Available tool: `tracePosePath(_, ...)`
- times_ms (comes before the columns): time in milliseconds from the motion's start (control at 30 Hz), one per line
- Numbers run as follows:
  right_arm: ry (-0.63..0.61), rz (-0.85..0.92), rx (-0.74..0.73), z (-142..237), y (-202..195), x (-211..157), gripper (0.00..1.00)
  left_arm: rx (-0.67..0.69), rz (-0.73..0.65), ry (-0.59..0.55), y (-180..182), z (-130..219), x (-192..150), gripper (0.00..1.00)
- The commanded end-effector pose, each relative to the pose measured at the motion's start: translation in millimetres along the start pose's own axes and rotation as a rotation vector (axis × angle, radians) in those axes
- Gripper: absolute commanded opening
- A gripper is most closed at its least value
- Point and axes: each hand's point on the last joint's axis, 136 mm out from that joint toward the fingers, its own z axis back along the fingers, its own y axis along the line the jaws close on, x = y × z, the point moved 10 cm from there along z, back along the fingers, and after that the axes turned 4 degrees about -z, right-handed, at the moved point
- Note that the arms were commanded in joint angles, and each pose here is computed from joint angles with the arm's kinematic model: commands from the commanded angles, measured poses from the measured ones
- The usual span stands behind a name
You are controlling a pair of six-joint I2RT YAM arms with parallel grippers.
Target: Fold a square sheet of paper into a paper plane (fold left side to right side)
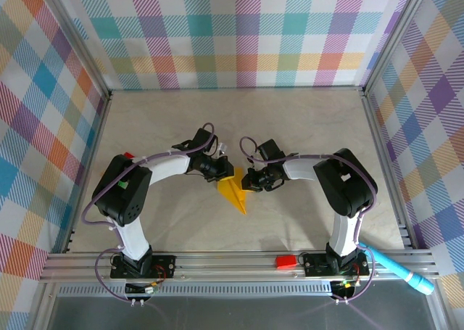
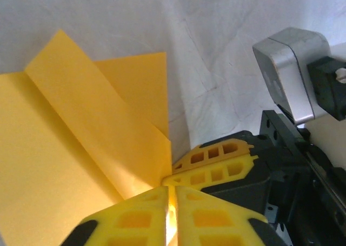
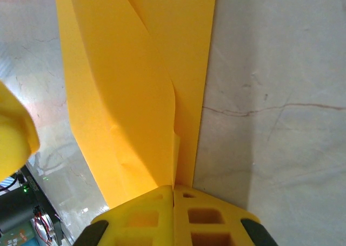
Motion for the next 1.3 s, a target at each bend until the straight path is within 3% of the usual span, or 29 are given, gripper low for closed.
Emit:
tracePosePath(0, 0.093, -0.127, -0.238, -17.2, -40.2, -25.7, 0.02, -0.053, -0.007, 0.054, -1.5, -12.3, -3.1, 0.07)
tracePosePath(467, 0.106, -0.112, -0.288, -12.9, -40.3, -26.0, 0.02, 0.089, 0.037, 0.098, 39.7, -36.1, -22.1, 0.00)
tracePosePath(833, 0.066, -0.079, -0.127, -6.3, -14.3, -12.8, 0.06, 0.191, 0.067, 0.137, 57.0, -37.9, -34.7, 0.00)
tracePosePath(1067, -0.025, -0.016, -0.003, 23.2, 21.8, 3.7, 0.19, 0.233, 0.085, 0.157, 60.5, -35.7, -38.7, 0.00)
tracePosePath(1267, -0.057, -0.033, -0.034, 48.0, 22.7, -1.5, 0.34, 0.225, 0.092, 0.147, 59.3, -35.7, -37.6, 0.00)
